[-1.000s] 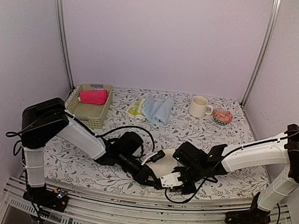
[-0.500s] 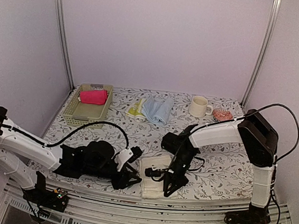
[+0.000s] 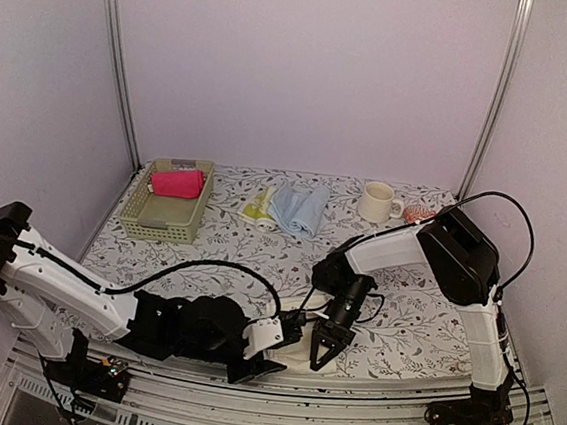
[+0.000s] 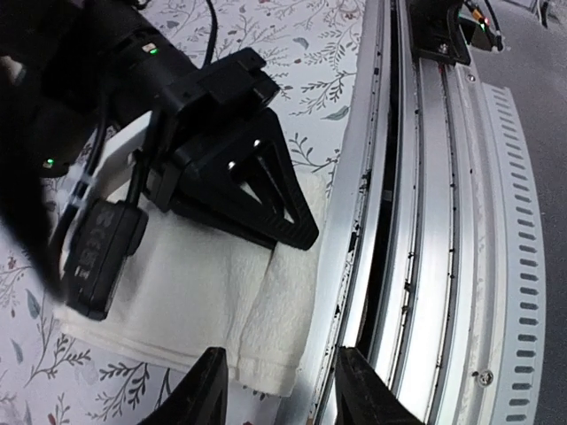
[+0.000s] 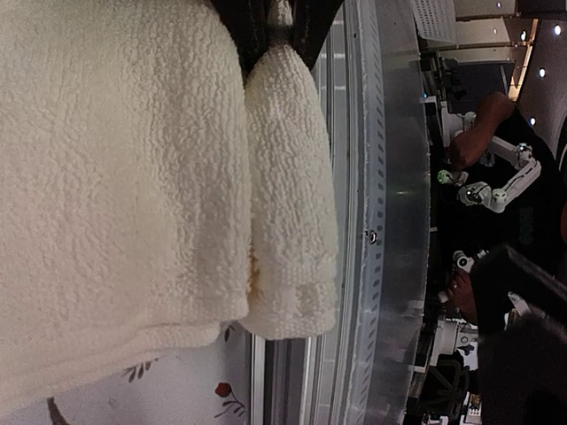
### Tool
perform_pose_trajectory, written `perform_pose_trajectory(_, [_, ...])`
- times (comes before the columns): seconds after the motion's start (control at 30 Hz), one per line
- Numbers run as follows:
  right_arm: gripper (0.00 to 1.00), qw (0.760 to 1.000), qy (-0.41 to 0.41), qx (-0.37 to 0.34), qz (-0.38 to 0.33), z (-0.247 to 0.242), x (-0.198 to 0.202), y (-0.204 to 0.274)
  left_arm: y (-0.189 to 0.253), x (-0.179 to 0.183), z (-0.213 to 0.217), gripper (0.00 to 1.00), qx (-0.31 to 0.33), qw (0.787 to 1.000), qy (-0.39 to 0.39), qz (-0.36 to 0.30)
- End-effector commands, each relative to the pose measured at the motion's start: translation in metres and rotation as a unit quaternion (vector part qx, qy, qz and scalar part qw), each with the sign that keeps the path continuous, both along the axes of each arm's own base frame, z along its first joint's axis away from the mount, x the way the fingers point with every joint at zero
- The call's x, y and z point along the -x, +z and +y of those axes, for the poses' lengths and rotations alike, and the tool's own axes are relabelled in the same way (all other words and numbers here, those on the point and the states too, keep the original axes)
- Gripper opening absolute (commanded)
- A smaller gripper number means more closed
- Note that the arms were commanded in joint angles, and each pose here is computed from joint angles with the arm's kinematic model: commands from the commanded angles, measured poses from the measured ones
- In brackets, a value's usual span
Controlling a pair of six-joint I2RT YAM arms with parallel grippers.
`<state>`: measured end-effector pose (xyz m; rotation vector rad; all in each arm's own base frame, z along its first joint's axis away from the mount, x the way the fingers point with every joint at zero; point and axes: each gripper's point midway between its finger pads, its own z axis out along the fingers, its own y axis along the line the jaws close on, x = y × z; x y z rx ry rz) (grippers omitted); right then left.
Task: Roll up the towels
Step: Roll the towel at the center of the board.
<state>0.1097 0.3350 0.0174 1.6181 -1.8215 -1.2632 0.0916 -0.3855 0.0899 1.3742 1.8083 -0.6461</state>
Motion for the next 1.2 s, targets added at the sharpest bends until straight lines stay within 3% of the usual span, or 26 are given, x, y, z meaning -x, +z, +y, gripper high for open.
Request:
perform_pose_trajectory(0.0, [0.04,0.998,0.035,0.047,-0.036,-0.017,0.000,-0.042,-0.016,0.004,-0.025,0.44,-0.064,0.994,-0.056,-0.066])
perform_pose_trajectory(0.27, [0.04,0.998,0.032,0.050,-0.031,-0.018,0.002,-0.044,-0.060,-0.004,-0.048,0.40,-0.140,0.983,-0.077,-0.088])
perform_pose_trajectory(0.4, [0.04,0.998,0.032,0.052,-0.032,-0.019,0.002,-0.044,-0.070,-0.007,-0.052,0.29,-0.158,0.981,-0.072,-0.088])
perform_pose_trajectory(0.5, [0.04,0.998,0.030,0.052,-0.031,-0.018,0.002,-0.044,-0.071,-0.006,-0.053,0.17,-0.154,0.982,-0.070,-0.083])
perform_pose_trajectory(0.63, [0.04,0.998,0.029,0.050,-0.032,-0.018,0.002,-0.044,-0.061,-0.003,-0.057,0.14,-0.133,0.986,-0.072,-0.075])
perform_pose_trajectory(0.83, [0.07,0.998,0.028,0.051,-0.034,-0.017,0.001,-0.043,-0.056,0.002,-0.059,0.00,-0.118,0.988,-0.087,-0.053])
perform_pose_trajectory(0.97, [0.17,0.998,0.023,0.032,-0.048,-0.017,-0.003,-0.022,-0.057,-0.002,-0.056,0.00,-0.106,0.991,-0.083,-0.017])
perform_pose_trajectory(1.03, [0.28,0.998,0.013,0.009,-0.066,-0.018,-0.012,0.000,-0.060,-0.010,-0.052,0.00,-0.102,0.992,-0.072,0.015])
perform_pose_trajectory(1.17, [0.33,0.991,-0.036,-0.034,-0.123,-0.026,-0.042,0.047,-0.070,-0.013,-0.045,0.00,-0.097,0.990,-0.064,0.080])
